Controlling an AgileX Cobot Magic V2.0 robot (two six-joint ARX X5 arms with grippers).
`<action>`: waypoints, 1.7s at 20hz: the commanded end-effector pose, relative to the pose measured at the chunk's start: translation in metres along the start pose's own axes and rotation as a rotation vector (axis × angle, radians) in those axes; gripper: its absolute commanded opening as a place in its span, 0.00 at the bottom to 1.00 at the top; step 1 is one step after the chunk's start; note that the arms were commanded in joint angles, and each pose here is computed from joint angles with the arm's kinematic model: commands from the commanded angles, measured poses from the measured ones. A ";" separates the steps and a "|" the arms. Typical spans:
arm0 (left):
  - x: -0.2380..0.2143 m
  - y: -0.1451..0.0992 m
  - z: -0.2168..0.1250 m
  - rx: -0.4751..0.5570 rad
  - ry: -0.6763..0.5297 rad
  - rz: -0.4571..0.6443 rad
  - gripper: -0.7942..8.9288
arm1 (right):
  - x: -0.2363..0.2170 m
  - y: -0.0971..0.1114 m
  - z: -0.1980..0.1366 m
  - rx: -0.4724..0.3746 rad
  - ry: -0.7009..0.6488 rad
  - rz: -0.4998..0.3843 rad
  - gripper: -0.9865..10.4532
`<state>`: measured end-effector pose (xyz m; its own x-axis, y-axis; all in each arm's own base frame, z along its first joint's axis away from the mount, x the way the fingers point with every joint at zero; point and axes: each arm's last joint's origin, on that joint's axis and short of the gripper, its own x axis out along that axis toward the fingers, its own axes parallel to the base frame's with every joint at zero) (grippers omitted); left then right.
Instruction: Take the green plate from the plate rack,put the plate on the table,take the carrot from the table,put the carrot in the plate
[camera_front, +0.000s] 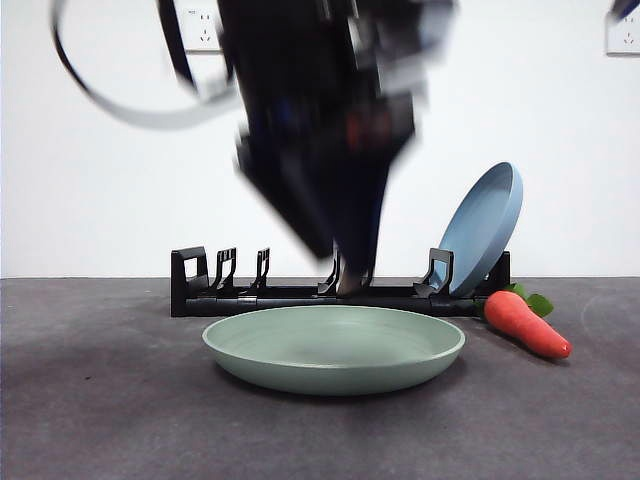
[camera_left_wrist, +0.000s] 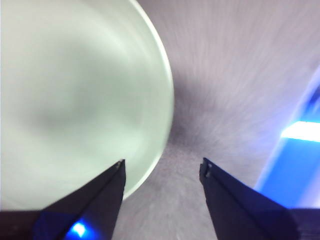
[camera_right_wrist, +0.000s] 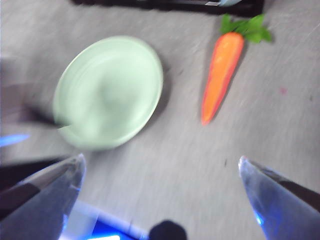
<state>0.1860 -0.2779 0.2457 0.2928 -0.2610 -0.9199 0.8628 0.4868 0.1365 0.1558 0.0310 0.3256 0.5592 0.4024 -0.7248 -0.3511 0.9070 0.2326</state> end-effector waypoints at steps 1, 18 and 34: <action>-0.053 0.004 -0.003 -0.095 -0.157 0.008 0.35 | 0.028 -0.010 0.016 0.034 0.025 -0.028 0.69; -0.207 0.012 -0.073 -0.257 -0.631 0.005 0.34 | 0.238 -0.059 0.036 0.013 0.114 -0.213 0.63; -0.207 0.012 -0.073 -0.280 -0.626 -0.001 0.34 | 0.250 -0.061 0.033 0.078 0.100 -0.253 0.08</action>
<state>0.1058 -0.1558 0.4122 0.5512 -0.6544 -0.5176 0.7493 0.6612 -0.0380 0.3413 0.0803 0.1559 0.5538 0.1540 -0.8183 -0.1587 0.9843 0.0778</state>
